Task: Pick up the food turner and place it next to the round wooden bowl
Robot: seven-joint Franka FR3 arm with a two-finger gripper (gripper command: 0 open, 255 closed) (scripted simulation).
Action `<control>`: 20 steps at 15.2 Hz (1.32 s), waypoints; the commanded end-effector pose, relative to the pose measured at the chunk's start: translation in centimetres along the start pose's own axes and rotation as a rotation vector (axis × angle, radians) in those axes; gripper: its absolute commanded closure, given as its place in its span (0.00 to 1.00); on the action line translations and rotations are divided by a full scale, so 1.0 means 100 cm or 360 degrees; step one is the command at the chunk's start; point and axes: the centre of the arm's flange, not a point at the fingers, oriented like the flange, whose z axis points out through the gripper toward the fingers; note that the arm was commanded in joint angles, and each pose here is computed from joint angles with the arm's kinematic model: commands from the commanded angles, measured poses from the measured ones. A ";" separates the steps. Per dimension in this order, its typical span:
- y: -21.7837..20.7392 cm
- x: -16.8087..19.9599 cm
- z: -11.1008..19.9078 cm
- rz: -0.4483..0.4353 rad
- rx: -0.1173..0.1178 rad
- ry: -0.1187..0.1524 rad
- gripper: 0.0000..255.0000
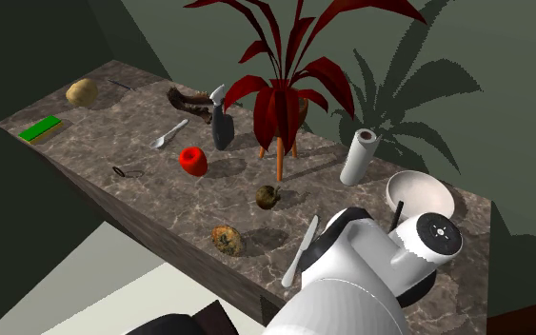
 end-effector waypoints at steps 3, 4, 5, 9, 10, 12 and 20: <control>-0.001 -0.001 0.003 0.0002 0.0005 -0.0010 0.00; -0.001 -0.001 0.002 0.0002 0.0005 -0.0010 0.00; -0.001 -0.001 0.002 0.0002 0.0005 -0.0010 0.00; -0.001 -0.001 -0.010 0.0002 0.0005 -0.0010 0.00; -0.001 -0.001 -0.024 0.0002 0.0005 -0.0010 0.00; 0.000 -0.001 -0.047 0.0002 0.0005 -0.0010 0.00; 0.000 -0.001 -0.047 0.0002 0.0005 -0.0010 0.00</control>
